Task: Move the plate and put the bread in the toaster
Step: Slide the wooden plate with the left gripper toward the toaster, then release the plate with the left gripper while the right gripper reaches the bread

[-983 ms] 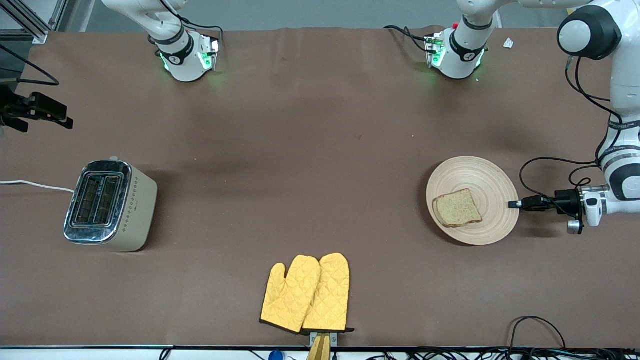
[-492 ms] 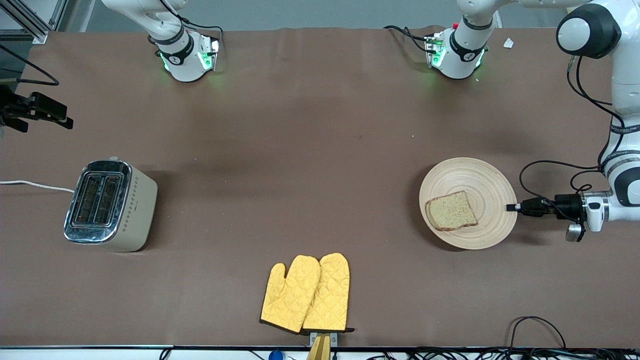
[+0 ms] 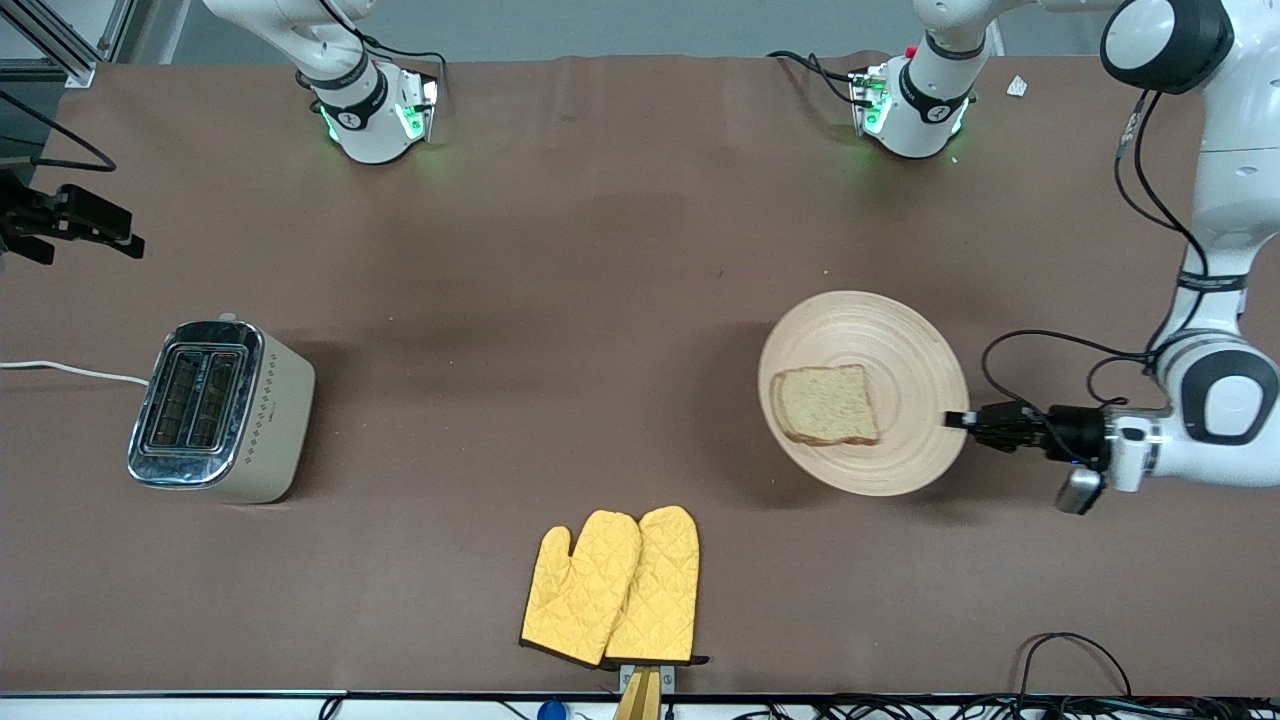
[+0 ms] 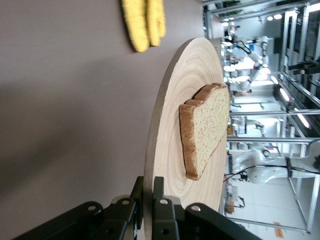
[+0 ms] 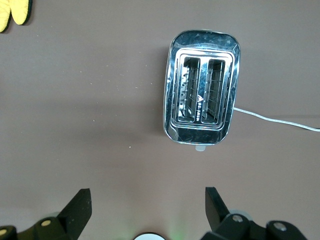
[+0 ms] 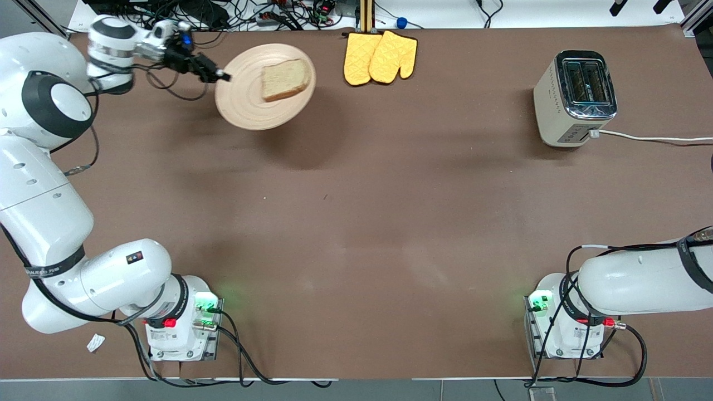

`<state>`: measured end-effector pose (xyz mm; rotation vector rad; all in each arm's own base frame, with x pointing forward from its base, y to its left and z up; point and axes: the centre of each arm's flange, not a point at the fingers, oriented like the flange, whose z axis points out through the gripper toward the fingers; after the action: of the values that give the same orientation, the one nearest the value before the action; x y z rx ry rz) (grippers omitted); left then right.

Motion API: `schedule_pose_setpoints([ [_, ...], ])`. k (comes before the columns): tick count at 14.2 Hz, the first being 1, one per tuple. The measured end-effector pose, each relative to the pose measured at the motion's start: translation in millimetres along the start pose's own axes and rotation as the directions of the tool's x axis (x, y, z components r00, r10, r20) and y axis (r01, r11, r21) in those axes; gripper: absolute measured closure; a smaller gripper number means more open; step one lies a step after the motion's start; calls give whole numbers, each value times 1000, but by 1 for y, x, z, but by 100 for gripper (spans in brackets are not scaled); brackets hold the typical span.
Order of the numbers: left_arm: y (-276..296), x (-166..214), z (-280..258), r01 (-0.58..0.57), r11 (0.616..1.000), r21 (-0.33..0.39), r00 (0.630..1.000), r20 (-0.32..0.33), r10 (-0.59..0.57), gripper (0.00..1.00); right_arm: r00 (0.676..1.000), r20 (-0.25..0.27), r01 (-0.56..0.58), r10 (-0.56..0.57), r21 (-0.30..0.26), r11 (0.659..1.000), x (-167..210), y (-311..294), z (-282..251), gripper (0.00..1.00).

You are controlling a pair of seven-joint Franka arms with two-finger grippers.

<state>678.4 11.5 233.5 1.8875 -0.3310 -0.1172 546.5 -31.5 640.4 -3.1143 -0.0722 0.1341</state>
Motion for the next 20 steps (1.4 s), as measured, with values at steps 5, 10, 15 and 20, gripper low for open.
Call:
schedule_pose_setpoints([
  [5, 57, 38, 149, 21, 999, -39, 999, 25, -20, 90, 1000, 0, -18, 18, 1, 1000, -1, 10, 0, 0],
  [10, 64, 32, 277, 87, 996, -23, 996, -9, -88, 90, 1000, 2, -22, 22, 3, 1000, -1, 17, 1, 0],
  [15, 59, 22, 357, 99, 993, 67, 995, -35, -97, 90, 1000, 9, -13, 13, 6, 1000, 0, 30, 6, 0],
  [20, 30, 7, 389, 147, 983, 110, 988, -60, -141, 90, 1000, -7, -21, 21, 52, 998, 36, 15, 76, 0],
])
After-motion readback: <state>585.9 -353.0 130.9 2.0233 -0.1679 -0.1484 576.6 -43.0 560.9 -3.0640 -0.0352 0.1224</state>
